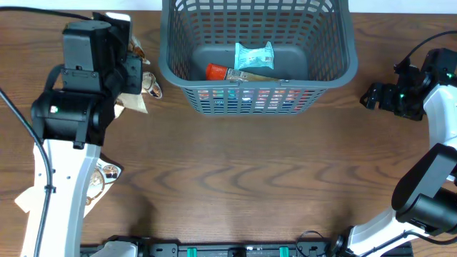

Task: Pack container
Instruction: 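Lift the pouch over the basket and release it inside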

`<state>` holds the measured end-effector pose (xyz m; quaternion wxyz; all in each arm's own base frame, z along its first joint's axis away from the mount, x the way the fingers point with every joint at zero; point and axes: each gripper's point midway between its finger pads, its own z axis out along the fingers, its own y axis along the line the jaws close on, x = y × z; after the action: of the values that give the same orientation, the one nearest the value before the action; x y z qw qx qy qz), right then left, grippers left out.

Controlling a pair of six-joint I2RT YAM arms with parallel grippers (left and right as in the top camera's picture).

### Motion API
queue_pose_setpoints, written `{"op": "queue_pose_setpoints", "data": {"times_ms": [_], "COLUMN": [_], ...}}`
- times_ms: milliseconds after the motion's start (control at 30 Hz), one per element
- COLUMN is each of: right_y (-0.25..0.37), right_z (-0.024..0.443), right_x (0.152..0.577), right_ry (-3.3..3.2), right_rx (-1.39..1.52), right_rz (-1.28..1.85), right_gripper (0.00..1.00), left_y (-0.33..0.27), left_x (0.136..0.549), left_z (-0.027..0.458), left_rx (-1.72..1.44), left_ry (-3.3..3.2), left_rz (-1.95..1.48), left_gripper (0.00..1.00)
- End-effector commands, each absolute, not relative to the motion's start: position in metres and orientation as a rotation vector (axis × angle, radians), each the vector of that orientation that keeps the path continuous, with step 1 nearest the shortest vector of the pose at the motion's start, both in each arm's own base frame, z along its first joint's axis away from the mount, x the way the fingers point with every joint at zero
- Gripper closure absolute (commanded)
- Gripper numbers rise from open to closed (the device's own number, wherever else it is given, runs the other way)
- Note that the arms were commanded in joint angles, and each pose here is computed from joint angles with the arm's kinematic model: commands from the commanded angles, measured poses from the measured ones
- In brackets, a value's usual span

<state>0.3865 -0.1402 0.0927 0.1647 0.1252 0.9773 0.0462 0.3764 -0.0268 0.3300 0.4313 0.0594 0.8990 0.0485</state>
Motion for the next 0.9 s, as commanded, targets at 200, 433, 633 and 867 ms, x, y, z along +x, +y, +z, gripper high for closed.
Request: {"op": "queue_pose_setpoints", "data": {"times_ms": [200,433,633,867], "right_y": [-0.138,-0.138,-0.137,-0.137], "right_z": [0.093,0.093,0.092,0.092], "right_x": [0.386,0.385,0.385,0.383], "right_ry": [2.790,2.794,2.797,2.802], "right_rx": [0.333,0.334,0.334,0.336], "right_rz": [0.127,0.129,0.129,0.132], "right_gripper": [0.01,0.01,0.01,0.01], "left_y": [-0.086,-0.176,-0.252,-0.290], "left_x": [0.395,0.405,0.414,0.440], "left_z": [0.400,0.439,0.409,0.302], "left_rx": [0.392,0.805,1.161,1.371], "left_ry": [1.994,1.764,1.600,1.741], "left_rz": [0.114,0.158,0.187,0.077], "left_gripper": [0.94,0.94,0.94,0.94]}}
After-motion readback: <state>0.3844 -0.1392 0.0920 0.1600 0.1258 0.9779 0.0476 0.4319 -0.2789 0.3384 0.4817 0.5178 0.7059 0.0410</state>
